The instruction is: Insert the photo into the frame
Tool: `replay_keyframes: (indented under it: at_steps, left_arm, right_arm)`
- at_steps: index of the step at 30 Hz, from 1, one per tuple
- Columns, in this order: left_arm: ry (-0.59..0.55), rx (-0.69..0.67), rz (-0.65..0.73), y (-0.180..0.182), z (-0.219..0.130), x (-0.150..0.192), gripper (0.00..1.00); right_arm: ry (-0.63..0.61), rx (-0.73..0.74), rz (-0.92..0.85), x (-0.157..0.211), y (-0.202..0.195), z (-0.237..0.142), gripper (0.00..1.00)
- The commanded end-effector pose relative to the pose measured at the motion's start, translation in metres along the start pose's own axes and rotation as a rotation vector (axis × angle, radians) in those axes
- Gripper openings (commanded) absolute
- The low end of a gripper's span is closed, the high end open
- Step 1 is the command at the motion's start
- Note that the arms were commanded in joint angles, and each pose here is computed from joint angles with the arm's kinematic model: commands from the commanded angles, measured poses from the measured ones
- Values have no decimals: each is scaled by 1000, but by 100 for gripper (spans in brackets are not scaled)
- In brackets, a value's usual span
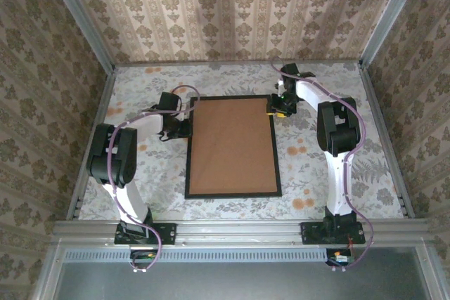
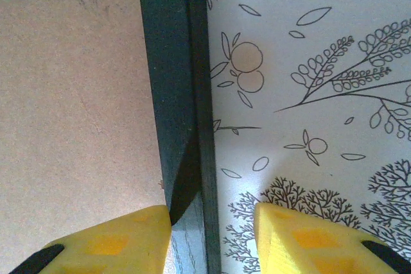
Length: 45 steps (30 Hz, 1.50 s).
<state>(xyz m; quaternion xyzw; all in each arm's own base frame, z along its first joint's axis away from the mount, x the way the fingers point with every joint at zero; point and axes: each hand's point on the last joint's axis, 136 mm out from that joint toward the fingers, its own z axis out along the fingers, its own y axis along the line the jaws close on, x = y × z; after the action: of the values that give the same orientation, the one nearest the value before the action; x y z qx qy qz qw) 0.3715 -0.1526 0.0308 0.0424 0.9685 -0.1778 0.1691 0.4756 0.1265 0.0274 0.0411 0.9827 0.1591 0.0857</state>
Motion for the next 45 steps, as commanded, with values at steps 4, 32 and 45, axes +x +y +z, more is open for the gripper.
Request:
replay_keyframes:
  at_steps: [4, 32, 45]
  left_arm:
    - [16, 14, 28, -1, 3, 5, 10]
    - [-27, 15, 48, -6, -11, -1, 9]
    - [-15, -40, 61, 7, -4, 1, 9]
  right_arm:
    - [91, 53, -64, 25, 15, 19, 41]
    - [92, 370, -273, 43, 23, 18, 41]
    - [-73, -233, -16, 60, 40, -84, 52]
